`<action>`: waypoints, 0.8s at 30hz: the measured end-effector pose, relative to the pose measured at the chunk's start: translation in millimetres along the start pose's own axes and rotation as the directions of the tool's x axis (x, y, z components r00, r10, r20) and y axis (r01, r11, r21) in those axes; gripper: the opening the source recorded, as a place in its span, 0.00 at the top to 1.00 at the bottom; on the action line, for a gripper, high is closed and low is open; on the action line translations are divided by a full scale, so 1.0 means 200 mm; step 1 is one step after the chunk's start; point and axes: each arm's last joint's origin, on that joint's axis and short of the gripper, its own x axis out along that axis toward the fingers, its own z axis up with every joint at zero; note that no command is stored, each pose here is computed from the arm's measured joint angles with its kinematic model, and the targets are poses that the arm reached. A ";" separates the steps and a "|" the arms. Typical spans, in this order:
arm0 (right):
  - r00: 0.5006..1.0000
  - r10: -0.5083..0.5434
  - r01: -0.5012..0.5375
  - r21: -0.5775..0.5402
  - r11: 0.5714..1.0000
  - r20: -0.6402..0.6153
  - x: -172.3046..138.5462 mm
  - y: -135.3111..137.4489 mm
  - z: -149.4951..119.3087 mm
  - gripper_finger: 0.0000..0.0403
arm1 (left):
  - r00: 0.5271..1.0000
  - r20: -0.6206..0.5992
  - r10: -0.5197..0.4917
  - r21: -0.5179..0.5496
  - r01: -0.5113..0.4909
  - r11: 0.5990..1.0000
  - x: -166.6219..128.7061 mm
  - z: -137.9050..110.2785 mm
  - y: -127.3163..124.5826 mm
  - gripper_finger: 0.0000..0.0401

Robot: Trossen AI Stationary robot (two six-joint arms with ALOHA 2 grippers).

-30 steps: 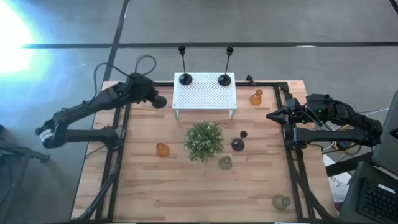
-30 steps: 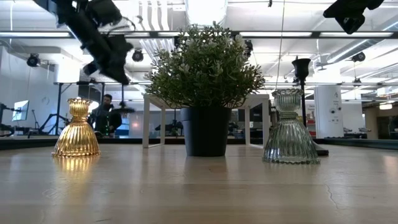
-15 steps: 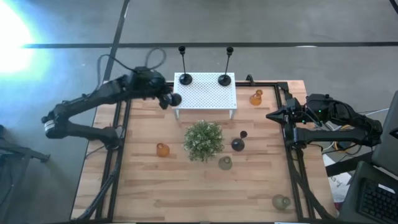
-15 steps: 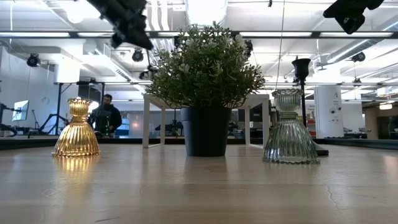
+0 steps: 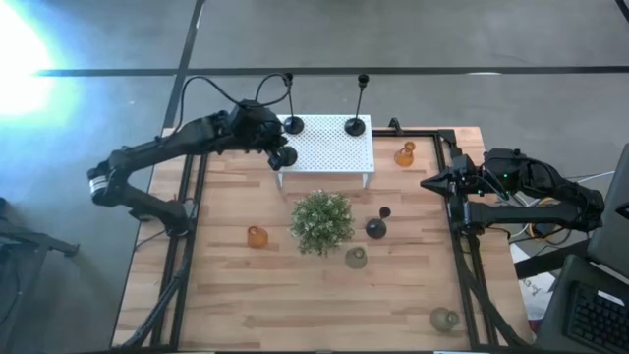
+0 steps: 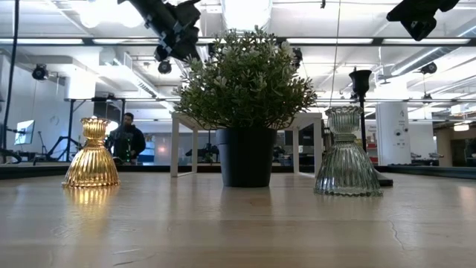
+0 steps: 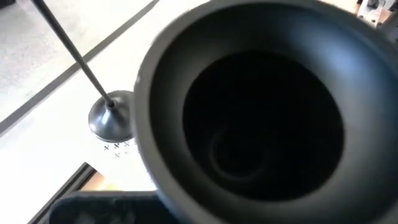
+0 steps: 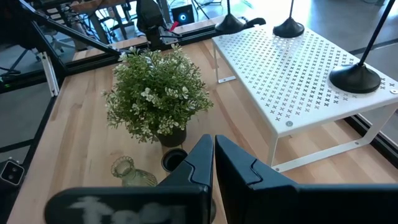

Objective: Pick & Place candle stick holders
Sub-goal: Move the bottom black candle holder to the top left of the table

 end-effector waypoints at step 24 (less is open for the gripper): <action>1.000 0.000 0.000 0.000 1.000 0.000 0.00 0.00 0.00 0.97 | 0.998 -0.062 0.007 0.021 -0.006 1.000 0.05 -0.03 0.00 0.96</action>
